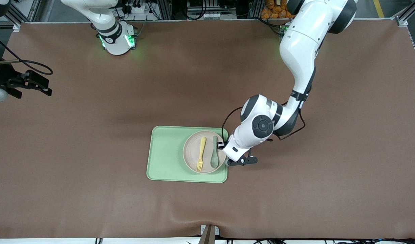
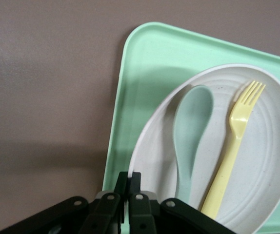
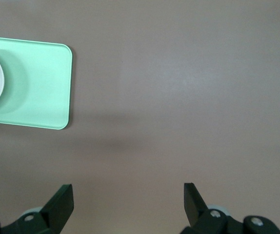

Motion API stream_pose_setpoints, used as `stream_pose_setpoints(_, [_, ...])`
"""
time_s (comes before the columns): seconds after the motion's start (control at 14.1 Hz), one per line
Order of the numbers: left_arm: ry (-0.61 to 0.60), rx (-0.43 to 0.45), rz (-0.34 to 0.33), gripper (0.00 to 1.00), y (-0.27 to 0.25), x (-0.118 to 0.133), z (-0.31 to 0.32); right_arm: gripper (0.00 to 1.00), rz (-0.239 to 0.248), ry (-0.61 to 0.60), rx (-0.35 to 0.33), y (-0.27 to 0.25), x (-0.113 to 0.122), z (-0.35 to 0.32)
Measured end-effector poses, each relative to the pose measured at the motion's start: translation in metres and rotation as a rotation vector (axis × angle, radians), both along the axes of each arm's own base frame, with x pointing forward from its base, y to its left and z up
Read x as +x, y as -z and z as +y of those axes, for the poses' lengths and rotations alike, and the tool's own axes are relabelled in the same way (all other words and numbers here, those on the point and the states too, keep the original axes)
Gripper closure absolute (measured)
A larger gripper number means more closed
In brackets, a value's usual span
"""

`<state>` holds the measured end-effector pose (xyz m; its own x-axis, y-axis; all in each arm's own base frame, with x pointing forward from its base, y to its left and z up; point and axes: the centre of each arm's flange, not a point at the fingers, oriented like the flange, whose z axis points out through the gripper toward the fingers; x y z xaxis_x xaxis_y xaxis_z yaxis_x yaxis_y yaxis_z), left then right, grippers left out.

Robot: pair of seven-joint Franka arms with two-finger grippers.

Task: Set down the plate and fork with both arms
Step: 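Release the plate and lift the left gripper while the right gripper approaches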

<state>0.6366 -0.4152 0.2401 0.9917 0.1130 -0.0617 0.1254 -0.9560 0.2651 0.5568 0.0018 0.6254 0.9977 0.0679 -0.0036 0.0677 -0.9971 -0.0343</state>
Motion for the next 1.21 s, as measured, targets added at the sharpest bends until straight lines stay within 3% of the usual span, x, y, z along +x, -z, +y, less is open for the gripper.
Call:
stream_pose_setpoints(0.57, [0.01, -0.002, -0.019, 0.96, 0.041, -0.011, -0.018, 0.0, 0.01, 0.017, 0.073, 0.009, 0.006, 0.004])
stream_pose_setpoints(0.64, [0.012, -0.003, -0.024, 0.9, 0.042, -0.012, -0.02, 0.0, 0.014, 0.025, 0.077, 0.013, 0.009, 0.006])
stream_pose_setpoints(0.85, [0.033, 0.011, -0.057, 0.59, 0.035, -0.01, -0.022, 0.0, 0.02, 0.028, 0.096, 0.025, 0.017, 0.014])
stream_pose_setpoints(1.21, [0.103, 0.152, -0.138, 0.1, -0.042, 0.016, 0.013, 0.0, 0.017, 0.066, 0.155, 0.062, 0.05, 0.066])
